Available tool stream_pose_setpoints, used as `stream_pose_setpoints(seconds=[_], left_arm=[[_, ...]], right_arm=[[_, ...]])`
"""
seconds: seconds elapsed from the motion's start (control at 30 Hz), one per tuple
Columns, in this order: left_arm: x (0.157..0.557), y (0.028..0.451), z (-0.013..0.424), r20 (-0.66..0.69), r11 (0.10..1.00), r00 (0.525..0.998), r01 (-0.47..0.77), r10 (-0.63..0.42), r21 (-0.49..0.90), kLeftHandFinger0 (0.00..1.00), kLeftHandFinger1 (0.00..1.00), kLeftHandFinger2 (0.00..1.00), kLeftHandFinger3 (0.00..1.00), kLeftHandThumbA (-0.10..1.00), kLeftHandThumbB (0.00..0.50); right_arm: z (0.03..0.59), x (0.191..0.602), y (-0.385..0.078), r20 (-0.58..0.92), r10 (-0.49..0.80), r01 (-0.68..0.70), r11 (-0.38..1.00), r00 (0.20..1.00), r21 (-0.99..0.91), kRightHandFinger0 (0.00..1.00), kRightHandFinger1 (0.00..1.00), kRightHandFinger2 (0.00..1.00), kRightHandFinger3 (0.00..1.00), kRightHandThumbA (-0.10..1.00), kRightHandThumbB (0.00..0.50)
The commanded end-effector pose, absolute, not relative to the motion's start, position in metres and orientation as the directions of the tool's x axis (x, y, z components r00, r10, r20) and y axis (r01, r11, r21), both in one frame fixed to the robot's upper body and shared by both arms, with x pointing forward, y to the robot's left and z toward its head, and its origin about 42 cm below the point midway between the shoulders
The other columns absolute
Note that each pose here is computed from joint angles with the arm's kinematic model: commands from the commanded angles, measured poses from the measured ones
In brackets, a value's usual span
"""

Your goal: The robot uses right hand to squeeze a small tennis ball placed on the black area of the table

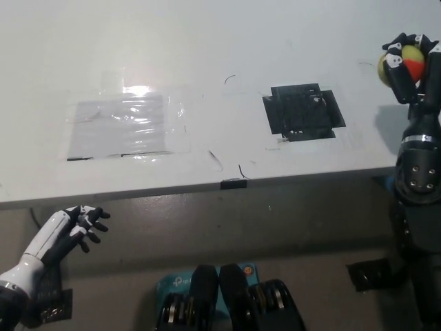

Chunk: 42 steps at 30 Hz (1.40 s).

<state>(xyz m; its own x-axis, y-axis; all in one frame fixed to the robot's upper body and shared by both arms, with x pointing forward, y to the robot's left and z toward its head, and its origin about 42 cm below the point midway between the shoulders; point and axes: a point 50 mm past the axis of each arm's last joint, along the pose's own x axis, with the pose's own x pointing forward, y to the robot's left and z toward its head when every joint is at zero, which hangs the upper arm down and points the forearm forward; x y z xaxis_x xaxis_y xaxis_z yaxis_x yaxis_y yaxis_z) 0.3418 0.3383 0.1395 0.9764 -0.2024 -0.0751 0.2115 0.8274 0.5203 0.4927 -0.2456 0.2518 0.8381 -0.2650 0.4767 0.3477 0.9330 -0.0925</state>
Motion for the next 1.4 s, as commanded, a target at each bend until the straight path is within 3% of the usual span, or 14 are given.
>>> stream_pose_setpoints(seconds=[0.0, 0.23, 0.37, 0.63, 0.7, 0.83, 0.9, 0.93, 0.97, 1.1, 1.23, 1.27, 1.33, 1.37], left_arm=[[0.344, 0.340, 0.153, -0.007, 0.820, 0.976, 0.186, -0.217, 0.541, 0.39, 0.46, 0.53, 0.61, 0.91, 0.060], [0.343, 0.342, 0.154, -0.013, 0.824, 0.979, 0.179, -0.204, 0.538, 0.40, 0.46, 0.54, 0.63, 0.92, 0.075], [0.342, 0.342, 0.153, -0.009, 0.823, 0.978, 0.179, -0.206, 0.539, 0.40, 0.47, 0.54, 0.64, 0.94, 0.098], [0.336, 0.343, 0.148, -0.016, 0.831, 0.980, 0.176, -0.197, 0.528, 0.39, 0.45, 0.53, 0.63, 0.91, 0.066], [0.336, 0.343, 0.147, -0.023, 0.841, 0.981, 0.177, -0.193, 0.510, 0.40, 0.46, 0.53, 0.63, 0.90, 0.094], [0.337, 0.343, 0.144, -0.017, 0.832, 0.980, 0.179, -0.199, 0.525, 0.38, 0.44, 0.52, 0.62, 0.92, 0.088], [0.336, 0.343, 0.144, -0.025, 0.843, 0.981, 0.180, -0.194, 0.506, 0.39, 0.45, 0.53, 0.62, 0.91, 0.100], [0.335, 0.342, 0.145, -0.020, 0.839, 0.980, 0.180, -0.198, 0.513, 0.40, 0.45, 0.53, 0.62, 0.91, 0.093], [0.335, 0.342, 0.145, -0.020, 0.839, 0.980, 0.180, -0.199, 0.514, 0.40, 0.45, 0.53, 0.62, 0.91, 0.092], [0.336, 0.342, 0.145, -0.016, 0.831, 0.979, 0.179, -0.202, 0.526, 0.37, 0.43, 0.50, 0.60, 0.90, 0.074], [0.335, 0.342, 0.143, -0.020, 0.834, 0.979, 0.182, -0.202, 0.521, 0.37, 0.43, 0.50, 0.60, 0.89, 0.068], [0.335, 0.342, 0.143, -0.020, 0.835, 0.979, 0.182, -0.201, 0.520, 0.37, 0.43, 0.50, 0.60, 0.89, 0.077], [0.335, 0.342, 0.144, -0.018, 0.837, 0.980, 0.179, -0.198, 0.518, 0.37, 0.42, 0.50, 0.60, 0.89, 0.069], [0.335, 0.342, 0.144, -0.019, 0.837, 0.980, 0.179, -0.198, 0.516, 0.37, 0.43, 0.50, 0.60, 0.88, 0.065]], right_arm=[[0.276, 0.487, -0.249, 0.558, -0.221, 0.349, 0.928, 0.800, -0.132, 0.00, 0.00, 0.21, 0.11, -0.10, 0.237], [0.288, 0.466, -0.230, 0.646, -0.203, 0.370, 0.920, 0.736, -0.133, 0.00, 0.00, 0.17, 0.09, -0.10, 0.208], [0.285, 0.463, -0.227, 0.637, -0.213, 0.374, 0.918, 0.741, -0.128, 0.00, 0.00, 0.20, 0.10, -0.10, 0.215], [0.270, 0.461, -0.222, 0.629, -0.164, 0.349, 0.919, 0.760, -0.183, 0.00, 0.00, 0.22, 0.13, -0.10, 0.219], [0.269, 0.465, -0.221, 0.627, -0.160, 0.342, 0.922, 0.763, -0.181, 0.00, 0.00, 0.23, 0.13, -0.10, 0.221], [0.272, 0.475, -0.217, 0.606, -0.058, 0.278, 0.920, 0.793, -0.275, 0.00, 0.00, 0.25, 0.16, -0.10, 0.184], [0.273, 0.481, -0.216, 0.565, 0.035, 0.245, 0.878, 0.824, -0.412, 0.00, 0.02, 0.32, 0.22, -0.10, 0.189], [0.274, 0.489, -0.214, 0.486, 0.102, 0.194, 0.831, 0.868, -0.521, 0.00, 0.13, 0.46, 0.28, -0.10, 0.219], [0.274, 0.488, -0.215, 0.485, 0.103, 0.193, 0.831, 0.869, -0.522, 0.00, 0.15, 0.48, 0.29, -0.10, 0.219], [0.271, 0.504, -0.210, 0.366, 0.256, 0.114, 0.661, 0.895, -0.741, 0.00, 0.21, 0.56, 0.32, -0.10, 0.158], [0.265, 0.514, -0.204, 0.231, 0.328, 0.043, 0.493, 0.916, -0.869, 0.00, 0.18, 0.52, 0.23, -0.10, 0.005], [0.264, 0.515, -0.203, 0.226, 0.335, 0.040, 0.480, 0.915, -0.876, 0.00, 0.18, 0.50, 0.22, -0.10, 0.000], [0.262, 0.519, -0.198, 0.197, 0.352, 0.041, 0.405, 0.915, -0.913, 0.00, 0.11, 0.42, 0.34, -0.10, 0.000], [0.260, 0.521, -0.197, 0.173, 0.362, 0.034, 0.360, 0.916, -0.932, 0.00, 0.07, 0.39, 0.47, -0.10, 0.000]])
